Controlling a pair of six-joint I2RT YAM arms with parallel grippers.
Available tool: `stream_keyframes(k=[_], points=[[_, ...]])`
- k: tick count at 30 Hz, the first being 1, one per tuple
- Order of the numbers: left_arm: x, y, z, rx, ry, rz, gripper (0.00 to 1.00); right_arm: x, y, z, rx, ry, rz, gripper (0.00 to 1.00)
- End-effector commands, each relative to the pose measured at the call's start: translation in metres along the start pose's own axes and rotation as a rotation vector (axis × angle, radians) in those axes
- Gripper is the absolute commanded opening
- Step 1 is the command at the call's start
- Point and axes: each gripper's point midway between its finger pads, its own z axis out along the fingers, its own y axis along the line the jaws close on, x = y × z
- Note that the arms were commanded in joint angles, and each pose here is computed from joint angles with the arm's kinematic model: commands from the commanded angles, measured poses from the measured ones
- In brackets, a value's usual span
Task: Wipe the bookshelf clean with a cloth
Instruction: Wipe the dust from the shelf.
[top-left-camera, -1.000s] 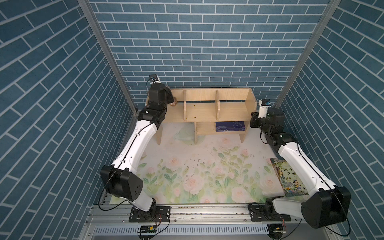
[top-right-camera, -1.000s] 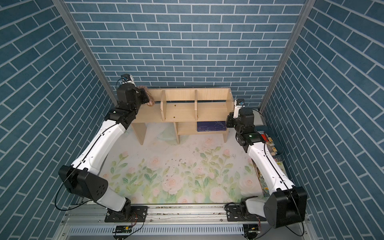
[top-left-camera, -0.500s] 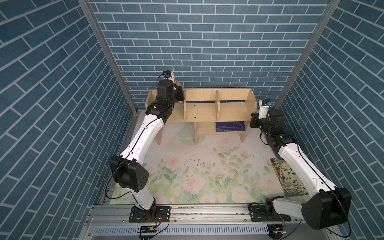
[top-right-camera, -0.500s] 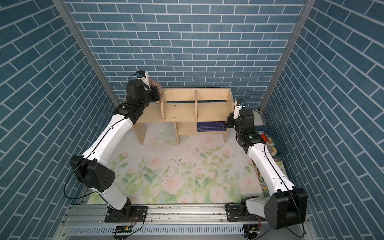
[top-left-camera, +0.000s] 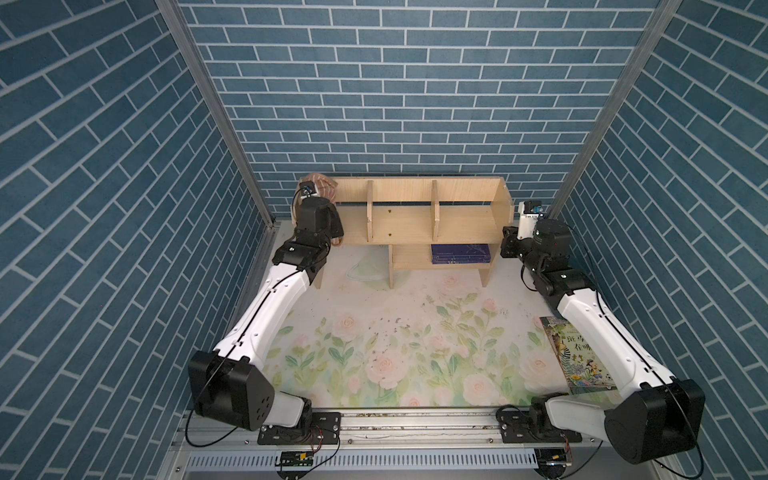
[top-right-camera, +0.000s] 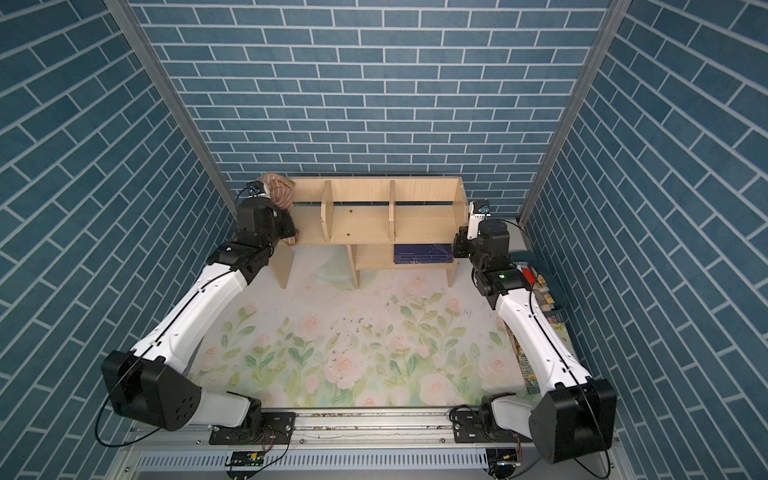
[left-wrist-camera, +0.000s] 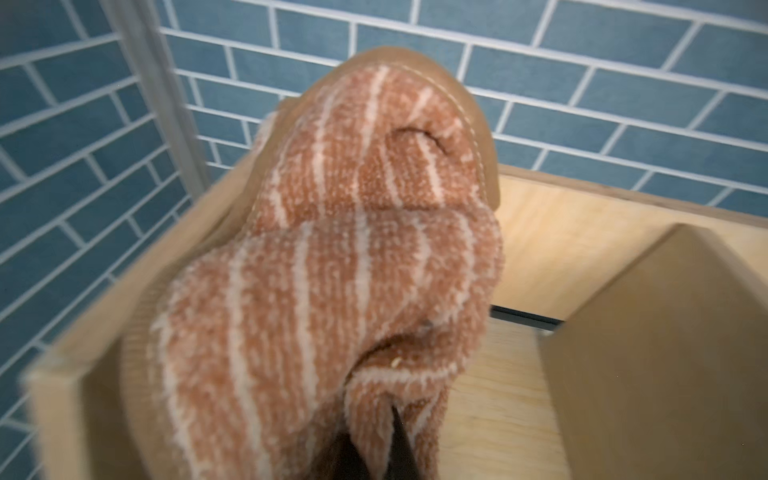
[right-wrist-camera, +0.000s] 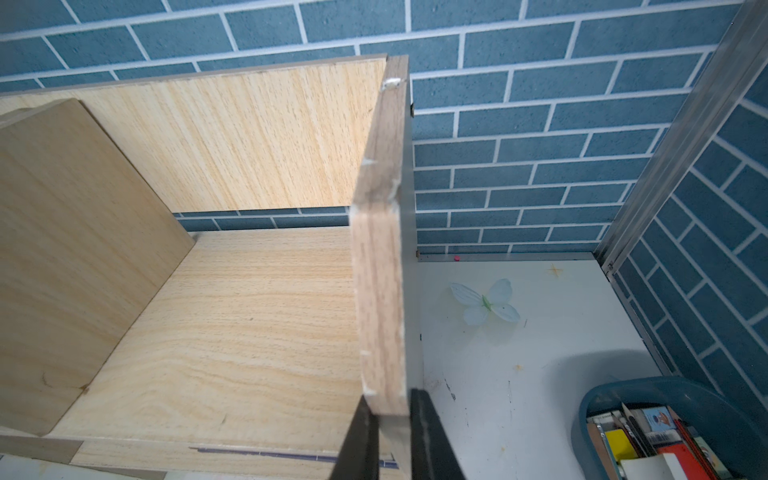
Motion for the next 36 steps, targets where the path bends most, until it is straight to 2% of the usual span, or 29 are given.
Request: stream_keyframes(k=[1, 5, 9, 12, 18, 24, 26, 28, 32, 36], points=[[-0.015, 0.014, -0.005, -0.065, -0.045, -0.002, 0.00, 0.024, 0.027, -0.004, -0.122, 0.083, 0.064, 0.00], [-0.037, -0.004, -0.006, 0.010, -0.072, -0.031, 0.00, 0.022, 0.027, -0.003, -0.122, 0.086, 0.065, 0.00], [-0.060, -0.040, -0.014, 0.176, -0.116, -0.038, 0.00, 0.015, 0.028, -0.004, -0.123, 0.081, 0.062, 0.00], [-0.059, -0.058, -0.015, 0.202, -0.114, -0.010, 0.00, 0.014, 0.028, -0.005, -0.123, 0.080, 0.062, 0.00], [0.006, -0.057, 0.003, 0.157, 0.010, 0.042, 0.00, 0.021, 0.027, -0.003, -0.121, 0.090, 0.063, 0.00], [0.067, -0.071, -0.003, 0.225, 0.097, 0.099, 0.00, 0.025, 0.027, -0.001, -0.121, 0.093, 0.067, 0.00], [0.075, -0.069, -0.003, 0.217, 0.111, 0.092, 0.00, 0.024, 0.027, -0.001, -0.120, 0.092, 0.069, 0.00], [0.070, -0.055, -0.001, 0.139, 0.107, 0.102, 0.00, 0.024, 0.027, -0.002, -0.121, 0.091, 0.069, 0.00], [0.037, -0.018, 0.006, -0.007, 0.070, 0.073, 0.00, 0.022, 0.027, -0.004, -0.121, 0.090, 0.066, 0.00], [0.013, 0.016, 0.013, -0.091, 0.050, 0.035, 0.00, 0.021, 0.027, -0.006, -0.121, 0.087, 0.063, 0.00]])
